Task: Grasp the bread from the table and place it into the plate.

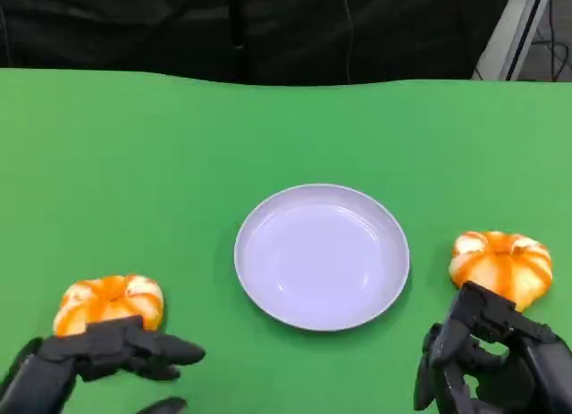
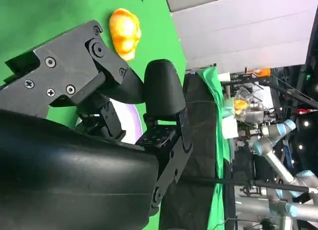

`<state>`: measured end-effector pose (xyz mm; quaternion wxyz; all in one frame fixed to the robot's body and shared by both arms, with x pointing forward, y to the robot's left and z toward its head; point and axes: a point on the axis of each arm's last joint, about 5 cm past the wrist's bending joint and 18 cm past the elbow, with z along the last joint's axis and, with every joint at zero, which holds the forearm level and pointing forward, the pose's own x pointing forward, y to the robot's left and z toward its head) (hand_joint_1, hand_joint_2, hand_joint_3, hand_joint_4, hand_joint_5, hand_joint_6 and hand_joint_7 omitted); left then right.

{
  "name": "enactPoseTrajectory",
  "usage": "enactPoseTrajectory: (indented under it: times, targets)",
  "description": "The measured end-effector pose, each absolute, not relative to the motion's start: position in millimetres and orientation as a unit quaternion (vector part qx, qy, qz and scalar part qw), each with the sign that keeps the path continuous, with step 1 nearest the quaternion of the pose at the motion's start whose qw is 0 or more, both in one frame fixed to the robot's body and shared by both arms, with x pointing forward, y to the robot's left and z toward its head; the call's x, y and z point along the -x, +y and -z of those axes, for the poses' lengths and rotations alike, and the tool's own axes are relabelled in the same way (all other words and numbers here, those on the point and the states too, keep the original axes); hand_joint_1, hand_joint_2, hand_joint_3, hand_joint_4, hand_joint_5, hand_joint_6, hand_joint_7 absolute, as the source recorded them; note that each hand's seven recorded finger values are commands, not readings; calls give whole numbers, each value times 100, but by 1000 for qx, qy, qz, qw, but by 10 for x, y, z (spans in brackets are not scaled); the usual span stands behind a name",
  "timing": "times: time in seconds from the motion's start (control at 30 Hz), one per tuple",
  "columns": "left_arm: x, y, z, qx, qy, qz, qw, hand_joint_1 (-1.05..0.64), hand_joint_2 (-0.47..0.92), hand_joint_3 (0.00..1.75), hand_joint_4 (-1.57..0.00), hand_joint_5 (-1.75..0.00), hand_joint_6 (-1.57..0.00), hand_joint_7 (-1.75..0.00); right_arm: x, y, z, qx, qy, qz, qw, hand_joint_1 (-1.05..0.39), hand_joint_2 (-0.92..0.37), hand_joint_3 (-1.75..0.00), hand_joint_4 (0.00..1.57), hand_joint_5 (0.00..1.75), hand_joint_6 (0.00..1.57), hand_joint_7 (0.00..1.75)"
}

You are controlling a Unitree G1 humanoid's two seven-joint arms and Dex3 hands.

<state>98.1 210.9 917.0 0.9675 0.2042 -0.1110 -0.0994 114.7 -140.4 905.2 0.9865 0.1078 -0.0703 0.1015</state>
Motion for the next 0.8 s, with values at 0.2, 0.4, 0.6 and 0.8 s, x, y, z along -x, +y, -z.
enactPoseTrajectory:
  times: [0.2, 0.4, 0.6, 0.8]
  targets:
    - [-972, 2147, -9309, -405, -146, 82, 899, -77, 92, 22, -56, -5, -66, 0, -1149, -1410, -9053, -107, -71, -102, 986, -14, -55, -122, 84, 175, 66, 169]
    - [-1060, 2249, -9415, -533, -157, 64, 829, -82, 92, 15, -55, -3, -64, 0, -1165, -1416, -9051, -105, -72, -104, 986, -15, -55, -121, 83, 175, 66, 169]
    - [-1171, 2357, -9485, -609, -143, 47, 778, -82, 92, 13, -56, -3, -63, 0, -1164, -1411, -9048, -106, -71, -105, 986, -13, -56, -120, 84, 175, 67, 168]
    - [-1280, 2425, -9475, -633, -119, 45, 764, -80, 92, 10, -58, -3, -66, -1, -1162, -1404, -9047, -107, -71, -105, 986, -14, -56, -120, 84, 175, 67, 169]
